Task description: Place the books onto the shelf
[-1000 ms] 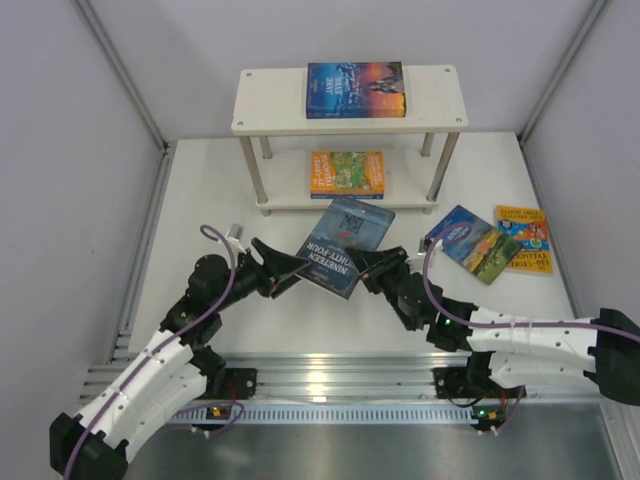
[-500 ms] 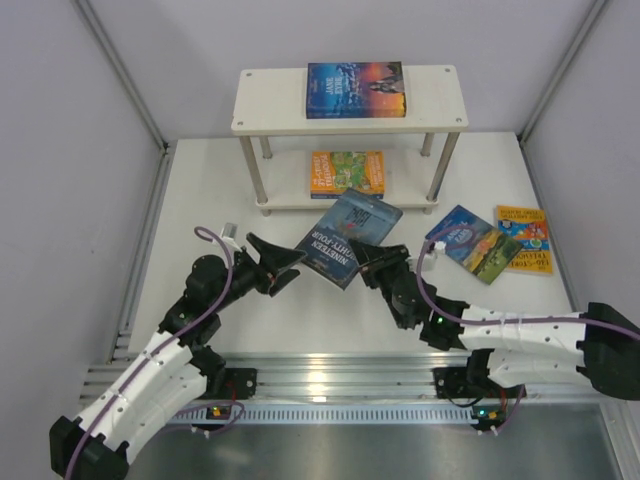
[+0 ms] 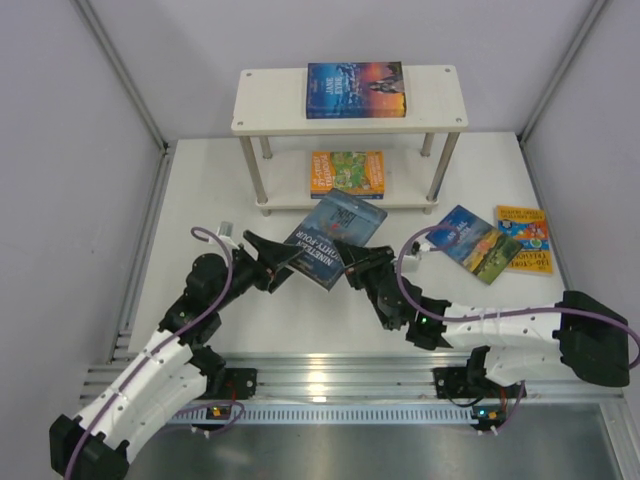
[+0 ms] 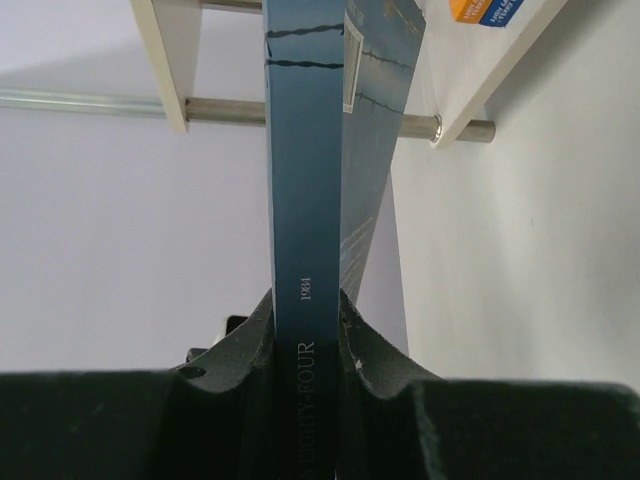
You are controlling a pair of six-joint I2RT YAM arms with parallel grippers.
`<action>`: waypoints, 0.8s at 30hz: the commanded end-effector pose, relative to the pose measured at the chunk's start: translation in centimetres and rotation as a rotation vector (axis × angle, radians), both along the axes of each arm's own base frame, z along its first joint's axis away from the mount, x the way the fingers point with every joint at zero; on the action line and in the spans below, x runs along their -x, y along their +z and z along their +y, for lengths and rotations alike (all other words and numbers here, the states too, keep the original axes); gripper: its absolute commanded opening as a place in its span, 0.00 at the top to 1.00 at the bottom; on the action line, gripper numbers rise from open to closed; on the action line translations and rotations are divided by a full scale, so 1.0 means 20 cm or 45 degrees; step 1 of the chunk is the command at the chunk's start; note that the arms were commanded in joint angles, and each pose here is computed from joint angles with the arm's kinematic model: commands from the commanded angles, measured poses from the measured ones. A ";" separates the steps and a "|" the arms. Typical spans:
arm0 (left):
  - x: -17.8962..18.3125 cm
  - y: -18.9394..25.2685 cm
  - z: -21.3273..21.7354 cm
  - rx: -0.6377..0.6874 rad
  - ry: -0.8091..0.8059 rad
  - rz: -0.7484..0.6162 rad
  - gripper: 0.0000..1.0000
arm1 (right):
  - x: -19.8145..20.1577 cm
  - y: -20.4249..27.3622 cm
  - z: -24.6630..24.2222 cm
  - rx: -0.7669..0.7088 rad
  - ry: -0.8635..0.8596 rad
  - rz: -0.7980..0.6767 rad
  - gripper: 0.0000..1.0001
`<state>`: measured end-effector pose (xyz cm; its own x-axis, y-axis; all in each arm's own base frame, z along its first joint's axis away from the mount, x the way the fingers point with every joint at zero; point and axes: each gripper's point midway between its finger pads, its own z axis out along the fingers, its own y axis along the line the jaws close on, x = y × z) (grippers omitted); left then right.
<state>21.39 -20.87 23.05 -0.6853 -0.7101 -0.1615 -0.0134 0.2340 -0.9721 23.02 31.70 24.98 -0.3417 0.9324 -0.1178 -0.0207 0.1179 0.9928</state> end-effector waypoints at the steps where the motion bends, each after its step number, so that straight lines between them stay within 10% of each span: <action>1: -0.04 0.21 0.03 0.072 0.064 -0.144 0.19 | 0.06 0.29 0.03 -0.246 0.034 -0.072 0.96; 6: -0.03 0.19 0.03 -0.016 0.047 -0.158 0.52 | 0.11 0.25 0.00 -0.133 0.073 -0.091 0.81; 10: 0.00 0.20 0.03 -0.024 0.024 -0.216 0.99 | 0.14 0.15 -0.03 0.045 0.109 -0.063 0.60; 24: 0.22 0.49 -0.07 -0.045 -0.332 -0.566 1.00 | 0.19 -0.02 -0.47 0.284 0.134 -0.092 0.34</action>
<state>18.55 -21.89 27.07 -0.7430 -0.5478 -0.3846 0.2581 0.2957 -0.9197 18.97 24.02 24.60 -0.4350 0.8487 -0.3008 -0.1029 0.2850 0.9530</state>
